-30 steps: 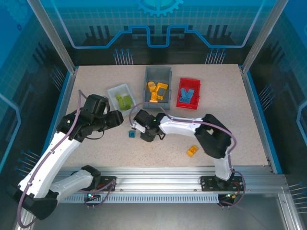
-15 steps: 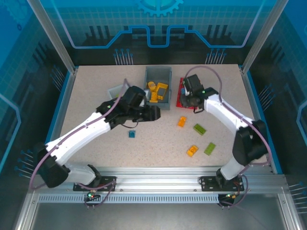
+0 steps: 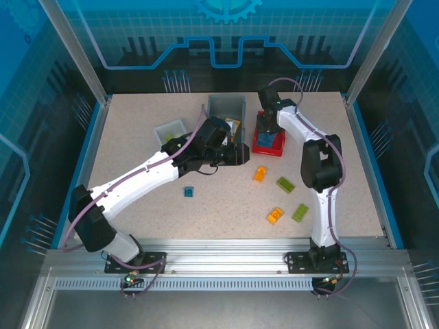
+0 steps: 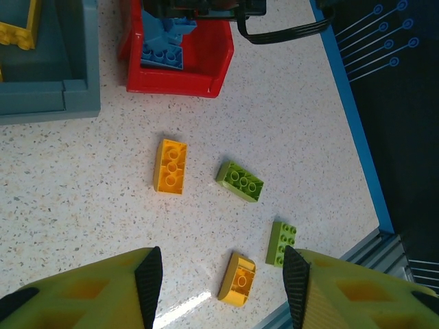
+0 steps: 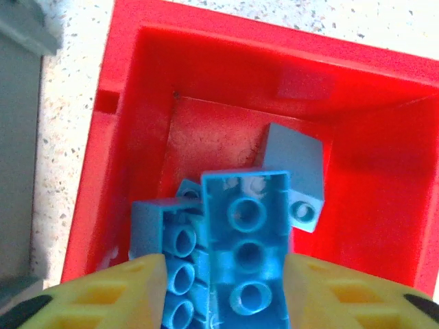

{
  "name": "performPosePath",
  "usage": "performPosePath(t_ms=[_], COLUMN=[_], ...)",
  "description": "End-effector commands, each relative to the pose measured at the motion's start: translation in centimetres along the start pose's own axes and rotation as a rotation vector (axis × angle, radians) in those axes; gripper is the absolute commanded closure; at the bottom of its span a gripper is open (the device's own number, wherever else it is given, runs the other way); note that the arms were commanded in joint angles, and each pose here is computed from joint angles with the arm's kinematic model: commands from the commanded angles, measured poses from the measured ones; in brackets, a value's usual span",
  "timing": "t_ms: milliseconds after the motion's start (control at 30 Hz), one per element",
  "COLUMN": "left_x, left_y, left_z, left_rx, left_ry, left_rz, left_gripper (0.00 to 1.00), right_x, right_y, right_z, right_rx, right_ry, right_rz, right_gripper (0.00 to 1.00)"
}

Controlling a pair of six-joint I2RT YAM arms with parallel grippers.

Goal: Sort the legos into containers by color

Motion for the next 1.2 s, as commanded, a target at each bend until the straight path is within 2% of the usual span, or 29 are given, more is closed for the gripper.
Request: performPosePath(t_ms=[0,100,300,467,600,733,867,1033,1167], left_x=[0.1,0.7,2.0,3.2,4.1,4.8,5.1,5.1,5.1], left_y=[0.6,1.0,2.2,1.7,-1.8,-7.1,-12.3,-17.0,-19.9], left_z=[0.0,0.6,2.1,2.5,1.4,0.1,0.1,0.6,1.2], left_rx=[-0.007,-0.021,-0.095,-0.094,-0.121,-0.206,-0.285,-0.356,-0.412], left_ry=[-0.017,-0.007,0.011,-0.008,-0.109,-0.225,-0.264,-0.307,-0.331], left_rz=[-0.023,-0.019,0.0,0.06,0.134,0.185,0.219,0.227,0.246], left_gripper=[0.47,0.47,0.46,0.44,0.4,0.38,0.33,0.27,0.25], right_x=[-0.8,-0.9,0.3,4.4,9.9,16.0,20.8,24.2,25.2], right_y=[1.7,3.9,10.6,15.9,18.6,21.2,23.2,25.0,25.4], right_z=[-1.0,-0.9,-0.5,-0.7,-1.9,-3.8,-5.8,-7.7,-8.1], right_rx=[0.015,0.008,-0.022,-0.046,-0.126,-0.234,-0.302,-0.337,-0.358], right_ry=[0.002,0.016,0.035,0.016,-0.062,-0.142,-0.197,-0.235,-0.249], right_rz=[-0.02,-0.066,-0.201,-0.269,-0.238,-0.219,-0.175,-0.168,-0.158], right_gripper=[0.4,0.36,0.4,0.41,0.4,0.37,0.35,0.31,0.31])
Point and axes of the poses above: each hand's point on the last joint's axis, 136 mm out from that joint toward the fingers, its own y axis back along the fingers, its own z axis along the line the jaws close on, x = y × z, the point moved 9 cm from there along y, back along the fingers, and after that the axes turned 1 degree about -y, right-handed, at the moved point
